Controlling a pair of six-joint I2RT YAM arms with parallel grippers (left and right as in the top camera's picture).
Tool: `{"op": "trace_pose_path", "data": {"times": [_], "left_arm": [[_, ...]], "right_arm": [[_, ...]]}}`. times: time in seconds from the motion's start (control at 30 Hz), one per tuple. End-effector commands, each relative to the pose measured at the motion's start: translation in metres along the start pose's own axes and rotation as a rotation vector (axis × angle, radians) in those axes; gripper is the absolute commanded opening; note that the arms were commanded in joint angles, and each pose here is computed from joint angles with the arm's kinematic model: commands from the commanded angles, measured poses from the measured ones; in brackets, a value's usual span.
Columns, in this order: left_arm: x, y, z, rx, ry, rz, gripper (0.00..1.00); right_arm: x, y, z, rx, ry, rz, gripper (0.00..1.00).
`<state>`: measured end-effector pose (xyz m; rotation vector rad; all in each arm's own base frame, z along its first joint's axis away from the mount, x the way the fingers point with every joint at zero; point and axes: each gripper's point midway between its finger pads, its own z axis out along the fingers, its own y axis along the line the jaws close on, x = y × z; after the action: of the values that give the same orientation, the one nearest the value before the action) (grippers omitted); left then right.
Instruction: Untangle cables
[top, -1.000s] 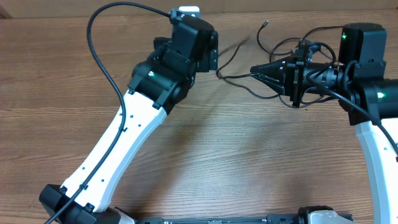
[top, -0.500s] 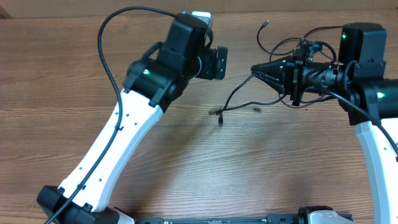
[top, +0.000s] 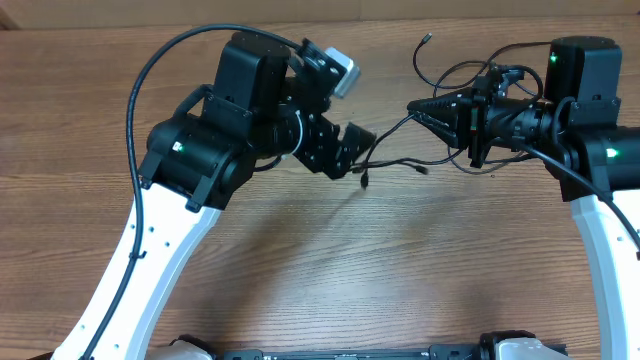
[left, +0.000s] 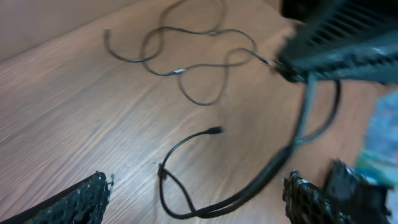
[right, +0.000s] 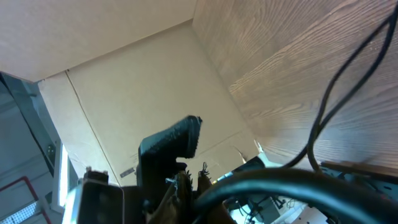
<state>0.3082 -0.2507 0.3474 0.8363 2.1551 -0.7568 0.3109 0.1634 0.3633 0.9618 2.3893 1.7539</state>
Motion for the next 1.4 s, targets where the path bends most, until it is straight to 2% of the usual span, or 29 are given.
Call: {"op": "trace_pose_path", "data": {"times": [0.0,0.23,0.4,0.73,0.87,0.97,1.1,1.37], "left_arm": [[-0.001,-0.019,-0.005,0.097,-0.009,0.12,0.9],[0.002,-0.022,0.001,0.12,0.003,0.147,0.91],[0.006,-0.011,0.018,0.056,0.031,0.143,0.92],[-0.022,0.007,0.033,-0.028,-0.063,0.089,0.93],[-0.027,0.023,0.039,-0.1,-0.077,0.028,0.94],[-0.027,0.037,0.047,-0.153,-0.074,-0.014,0.98],[-0.033,0.071,0.048,-0.325,-0.12,-0.139,1.0],[-0.067,0.072,0.042,-0.322,-0.273,-0.203,1.0]], "right_arm": [[0.009,0.012,-0.007,-0.027,-0.01,-0.031,0.04],[0.008,0.018,-0.007,-0.048,-0.013,-0.018,0.04],[0.013,0.023,-0.007,-0.065,0.015,0.001,0.04],[0.025,0.029,-0.008,-0.086,0.091,0.058,0.04],[0.028,0.031,-0.009,-0.093,0.114,0.084,0.04],[0.034,0.038,-0.011,-0.114,0.148,0.075,0.04],[0.045,0.044,-0.013,-0.133,0.214,0.054,0.04],[0.066,0.043,-0.009,-0.119,0.306,0.044,0.04]]}}
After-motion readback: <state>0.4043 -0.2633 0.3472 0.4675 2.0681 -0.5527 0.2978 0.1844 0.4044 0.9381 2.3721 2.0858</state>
